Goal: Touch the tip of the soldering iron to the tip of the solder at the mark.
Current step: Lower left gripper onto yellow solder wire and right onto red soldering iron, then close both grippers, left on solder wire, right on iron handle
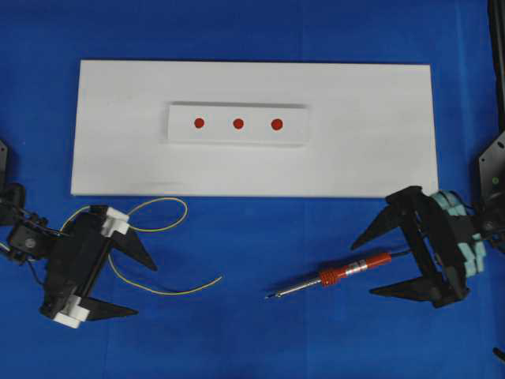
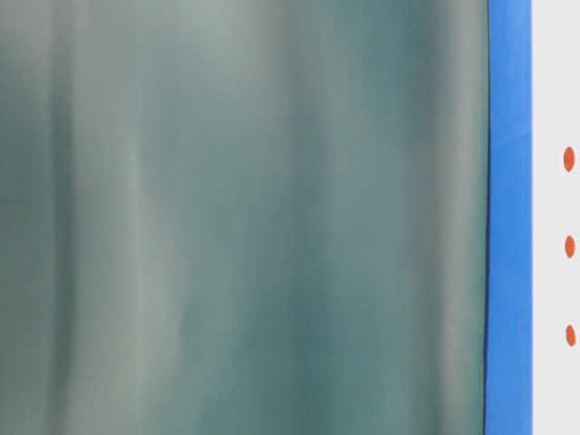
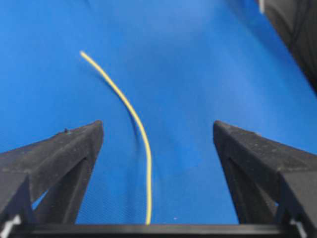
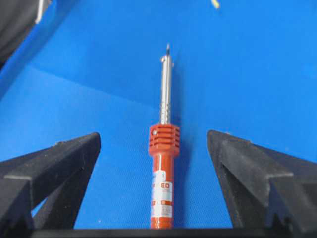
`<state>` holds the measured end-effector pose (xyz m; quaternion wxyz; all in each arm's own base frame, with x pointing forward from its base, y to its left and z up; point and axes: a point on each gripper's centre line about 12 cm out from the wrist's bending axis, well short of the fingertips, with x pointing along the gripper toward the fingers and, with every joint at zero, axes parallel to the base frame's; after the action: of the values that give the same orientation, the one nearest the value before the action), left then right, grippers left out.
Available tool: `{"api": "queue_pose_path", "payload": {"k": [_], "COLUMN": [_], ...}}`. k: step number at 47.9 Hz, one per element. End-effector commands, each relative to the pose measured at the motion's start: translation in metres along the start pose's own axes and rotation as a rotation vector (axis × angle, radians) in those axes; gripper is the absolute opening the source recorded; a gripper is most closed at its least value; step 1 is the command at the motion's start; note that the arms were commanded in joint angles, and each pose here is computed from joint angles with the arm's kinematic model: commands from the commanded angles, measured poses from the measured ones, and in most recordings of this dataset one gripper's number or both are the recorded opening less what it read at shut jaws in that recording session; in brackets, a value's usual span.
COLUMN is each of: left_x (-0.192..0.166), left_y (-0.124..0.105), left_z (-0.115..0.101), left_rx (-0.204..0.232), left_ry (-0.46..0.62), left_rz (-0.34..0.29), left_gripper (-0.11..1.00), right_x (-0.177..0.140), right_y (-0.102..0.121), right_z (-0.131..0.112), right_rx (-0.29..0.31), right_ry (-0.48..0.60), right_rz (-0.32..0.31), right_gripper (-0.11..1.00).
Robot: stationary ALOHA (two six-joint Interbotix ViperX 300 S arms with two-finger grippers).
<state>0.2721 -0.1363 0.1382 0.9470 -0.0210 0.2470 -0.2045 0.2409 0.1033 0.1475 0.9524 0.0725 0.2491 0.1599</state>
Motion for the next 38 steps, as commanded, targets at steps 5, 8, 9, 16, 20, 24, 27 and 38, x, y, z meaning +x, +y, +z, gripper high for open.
{"api": "queue_pose_path", "payload": {"k": [5, 8, 9, 16, 20, 24, 27, 38], "left_x": [0.016, 0.021, 0.022, 0.031, 0.037, 0.041, 0.044, 0.054], "left_y": [-0.001, 0.0, 0.0, -0.001, 0.0, 0.001, 0.002, 0.003], "left_z": [-0.004, -0.008, -0.009, -0.018, -0.024, -0.029, -0.034, -0.043], "left_rx": [-0.041, -0.059, -0.065, -0.071, -0.072, -0.071, -0.071, -0.063], "left_ry": [0.013, 0.029, 0.034, 0.068, 0.089, 0.108, 0.125, 0.155], "left_rz": [-0.001, 0.002, 0.003, 0.005, 0.01, 0.013, 0.016, 0.022], "left_gripper": [0.86, 0.86, 0.86, 0.86, 0.85, 0.84, 0.82, 0.52], "right_x": [0.018, 0.024, 0.026, 0.038, 0.042, 0.044, 0.046, 0.054], "right_y": [-0.008, -0.011, -0.012, -0.016, -0.017, -0.017, -0.017, -0.017], "right_z": [-0.02, -0.027, -0.03, -0.045, -0.05, -0.053, -0.055, -0.06], "right_rx": [0.036, 0.049, 0.052, 0.054, 0.056, 0.053, 0.051, 0.032], "right_ry": [0.019, 0.025, 0.029, 0.042, 0.038, 0.039, 0.042, 0.062], "right_rz": [-0.034, -0.05, -0.055, -0.072, -0.078, -0.078, -0.078, -0.078], "right_gripper": [0.9, 0.9, 0.9, 0.9, 0.89, 0.88, 0.86, 0.69]}}
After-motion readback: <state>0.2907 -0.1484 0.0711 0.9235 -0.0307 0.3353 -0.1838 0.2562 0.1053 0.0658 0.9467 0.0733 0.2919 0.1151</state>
